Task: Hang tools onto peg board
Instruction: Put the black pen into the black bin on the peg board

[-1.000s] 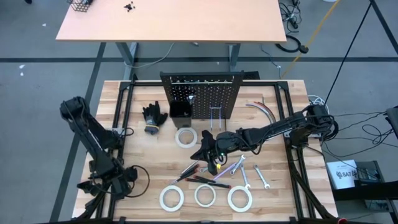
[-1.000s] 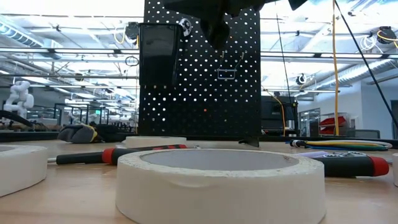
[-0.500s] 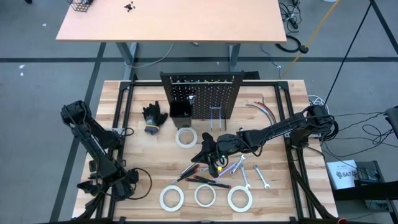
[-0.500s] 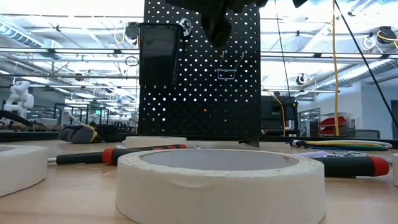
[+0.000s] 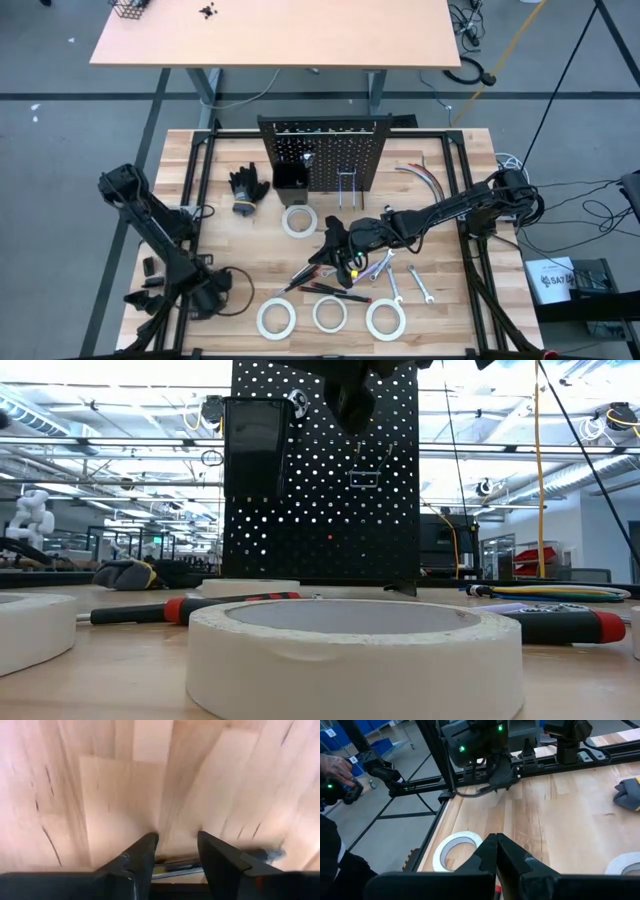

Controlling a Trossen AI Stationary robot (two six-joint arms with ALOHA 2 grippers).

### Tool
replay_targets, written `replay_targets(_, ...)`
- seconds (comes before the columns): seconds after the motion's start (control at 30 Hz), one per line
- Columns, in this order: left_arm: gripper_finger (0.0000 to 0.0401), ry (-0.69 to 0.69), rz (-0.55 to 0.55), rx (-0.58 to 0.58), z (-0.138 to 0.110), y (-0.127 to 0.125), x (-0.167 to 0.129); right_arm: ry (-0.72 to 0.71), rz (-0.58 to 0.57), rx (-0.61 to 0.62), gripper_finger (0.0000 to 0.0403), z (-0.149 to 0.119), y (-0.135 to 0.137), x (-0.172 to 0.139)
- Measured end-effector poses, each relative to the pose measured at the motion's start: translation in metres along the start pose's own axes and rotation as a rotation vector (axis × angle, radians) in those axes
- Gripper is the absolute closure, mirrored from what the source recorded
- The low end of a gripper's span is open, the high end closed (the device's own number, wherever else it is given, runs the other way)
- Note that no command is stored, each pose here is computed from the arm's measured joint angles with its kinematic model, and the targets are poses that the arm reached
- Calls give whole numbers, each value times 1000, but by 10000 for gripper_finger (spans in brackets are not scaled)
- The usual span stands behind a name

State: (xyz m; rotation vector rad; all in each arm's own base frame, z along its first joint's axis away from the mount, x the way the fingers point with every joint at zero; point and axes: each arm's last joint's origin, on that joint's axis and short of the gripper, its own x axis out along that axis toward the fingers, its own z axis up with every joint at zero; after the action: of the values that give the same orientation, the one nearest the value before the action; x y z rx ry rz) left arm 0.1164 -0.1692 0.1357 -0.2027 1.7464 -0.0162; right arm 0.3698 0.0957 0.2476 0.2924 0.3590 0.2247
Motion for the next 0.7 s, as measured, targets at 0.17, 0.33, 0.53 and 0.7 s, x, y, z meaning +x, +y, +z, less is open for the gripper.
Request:
replay_targets(0.17, 245, -196, 41, -13, 22, 2, -19, -3, 1, 0, 403, 0, 0, 0)
replay_targets(0.33, 245, -430, 9, -36, 28, 0, -61, -4, 1, 6, 403, 0, 0, 0)
replay_targets(0.53, 245, -159, -131, 22, 2, 2, -70, -9, 2, 17, 403, 1, 0, 0)
replay_targets(0.7, 245, -32, -88, 91, -13, -3, -60, -9, 1, 19, 403, 1, 0, 0)
